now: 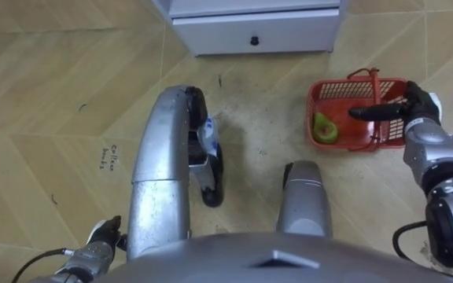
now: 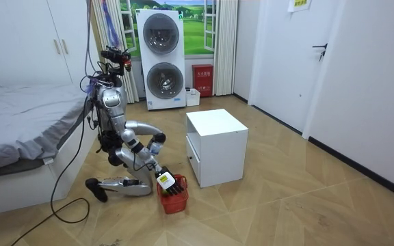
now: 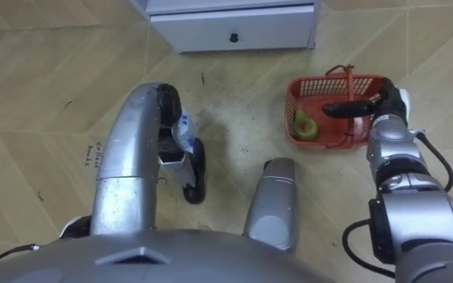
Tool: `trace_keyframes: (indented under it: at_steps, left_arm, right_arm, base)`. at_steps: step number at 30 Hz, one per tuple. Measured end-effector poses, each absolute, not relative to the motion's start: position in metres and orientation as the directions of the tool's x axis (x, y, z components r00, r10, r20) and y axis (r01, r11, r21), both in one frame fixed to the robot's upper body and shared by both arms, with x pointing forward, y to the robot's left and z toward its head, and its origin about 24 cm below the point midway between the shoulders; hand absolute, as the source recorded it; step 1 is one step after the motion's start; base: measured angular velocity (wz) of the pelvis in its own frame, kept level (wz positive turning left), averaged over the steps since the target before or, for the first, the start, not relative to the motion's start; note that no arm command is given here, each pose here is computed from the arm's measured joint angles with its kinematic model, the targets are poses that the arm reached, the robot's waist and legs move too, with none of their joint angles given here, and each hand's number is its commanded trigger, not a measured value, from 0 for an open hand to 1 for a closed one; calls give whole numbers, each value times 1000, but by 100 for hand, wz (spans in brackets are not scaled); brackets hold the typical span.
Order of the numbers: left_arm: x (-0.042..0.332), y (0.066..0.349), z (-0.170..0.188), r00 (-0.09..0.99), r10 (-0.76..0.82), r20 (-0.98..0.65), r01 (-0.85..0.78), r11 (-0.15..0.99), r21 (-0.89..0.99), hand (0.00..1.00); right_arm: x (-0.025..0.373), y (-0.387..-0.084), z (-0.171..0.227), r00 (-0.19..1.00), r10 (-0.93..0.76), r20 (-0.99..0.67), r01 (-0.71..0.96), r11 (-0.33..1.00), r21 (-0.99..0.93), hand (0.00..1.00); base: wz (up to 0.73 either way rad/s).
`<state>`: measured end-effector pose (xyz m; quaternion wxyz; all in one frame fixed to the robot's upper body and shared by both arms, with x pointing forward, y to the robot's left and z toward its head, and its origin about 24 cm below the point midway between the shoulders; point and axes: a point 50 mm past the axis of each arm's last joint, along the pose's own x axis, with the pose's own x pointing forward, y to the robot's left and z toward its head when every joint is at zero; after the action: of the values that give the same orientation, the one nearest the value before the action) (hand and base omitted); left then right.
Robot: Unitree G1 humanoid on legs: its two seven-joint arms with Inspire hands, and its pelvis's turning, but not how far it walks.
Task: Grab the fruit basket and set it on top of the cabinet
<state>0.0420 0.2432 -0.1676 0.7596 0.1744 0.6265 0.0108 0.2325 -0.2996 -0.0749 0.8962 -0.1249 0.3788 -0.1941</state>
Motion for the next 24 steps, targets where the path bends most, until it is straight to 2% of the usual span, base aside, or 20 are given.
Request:
trace_keyframes:
  at_steps: [16, 17, 18, 19, 24]
  left_arm:
    - [54, 241, -167, 239, 187, -953, 211, 948, 239, 0]
    - [55, 241, -167, 239, 185, -953, 212, 948, 237, 0]
    - [55, 240, -167, 238, 181, -954, 213, 949, 233, 0]
    - [55, 240, -167, 237, 172, -956, 215, 950, 224, 0]
    - [56, 240, -167, 237, 163, -958, 217, 952, 216, 0]
  right_arm:
    - [218, -301, -87, 600, -364, -713, 194, 930, -312, 0]
    - [217, -301, -88, 594, -362, -719, 196, 931, -306, 47]
    - [216, -301, -88, 591, -361, -721, 197, 932, -304, 82]
    - [216, -301, -88, 589, -358, -724, 197, 933, -301, 100]
    - [216, -300, -89, 593, -338, -731, 184, 941, -286, 100]
  base:
    - [3]
    - [0]
    - [0]
    - [0]
    - [0]
